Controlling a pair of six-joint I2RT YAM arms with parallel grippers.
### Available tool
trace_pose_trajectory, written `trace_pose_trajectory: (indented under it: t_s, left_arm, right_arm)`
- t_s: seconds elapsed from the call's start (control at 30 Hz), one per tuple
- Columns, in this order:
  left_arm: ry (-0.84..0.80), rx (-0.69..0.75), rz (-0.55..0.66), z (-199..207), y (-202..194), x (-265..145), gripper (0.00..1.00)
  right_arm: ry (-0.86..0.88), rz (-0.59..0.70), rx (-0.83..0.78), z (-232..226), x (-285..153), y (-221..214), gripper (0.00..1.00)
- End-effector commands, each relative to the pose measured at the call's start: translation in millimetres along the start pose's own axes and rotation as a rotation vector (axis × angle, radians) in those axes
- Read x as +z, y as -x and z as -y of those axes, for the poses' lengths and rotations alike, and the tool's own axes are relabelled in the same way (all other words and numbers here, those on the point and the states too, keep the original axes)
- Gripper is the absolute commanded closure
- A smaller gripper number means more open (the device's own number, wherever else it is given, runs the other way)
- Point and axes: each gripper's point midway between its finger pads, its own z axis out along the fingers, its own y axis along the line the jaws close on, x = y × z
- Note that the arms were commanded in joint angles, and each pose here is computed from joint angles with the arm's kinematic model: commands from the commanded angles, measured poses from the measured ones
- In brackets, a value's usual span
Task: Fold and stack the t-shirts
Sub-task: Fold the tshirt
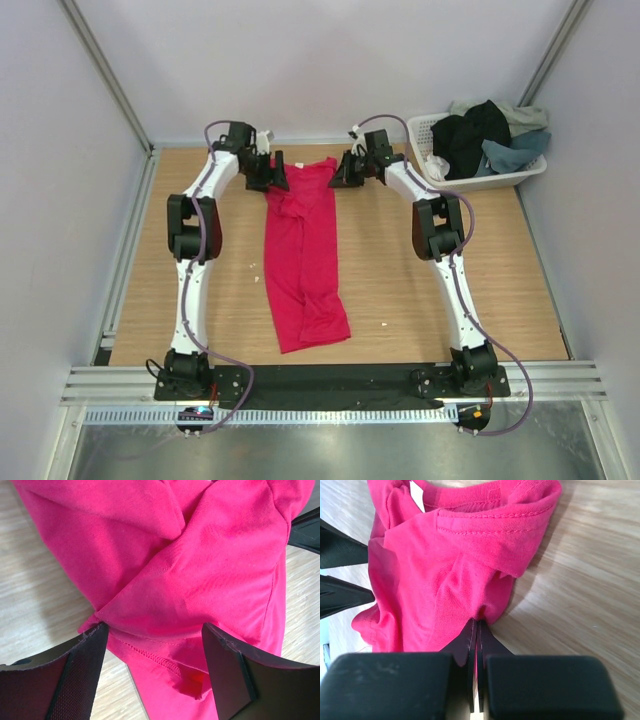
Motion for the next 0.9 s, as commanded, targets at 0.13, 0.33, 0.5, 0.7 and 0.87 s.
trace_pose_trajectory:
  t_s: [0.13,0.33,0.5,0.7,0.87]
  left_arm:
    - [-0.014,0.036,0.031,8.3,10.4,32.4,0.19]
    - [-0.005,0.074,0.099,16.8,31.2,39.5,0.14]
    - [0.024,0.084,0.123,16.1,38.4,39.5,0.12]
    - [0.058,0.142,0.234,40.8,79.6,-28.9,0.07]
    - [0.054,0.085,0.313,54.1,94.3,-106.6,0.05]
  right_arm:
    - [-0.115,0.084,-0.048,27.8,-6.0,27.5,0.99]
    - [-0.146,0.111,-0.063,38.8,-10.7,37.1,0.99]
    - [-0.168,0.152,-0.048,52.4,-17.2,51.9,0.96]
    - [-0.143,0.214,-0.207,22.2,-41.2,88.3,0.45]
    - [-0.116,0.193,-0.223,-21.6,-92.9,93.2,0.41]
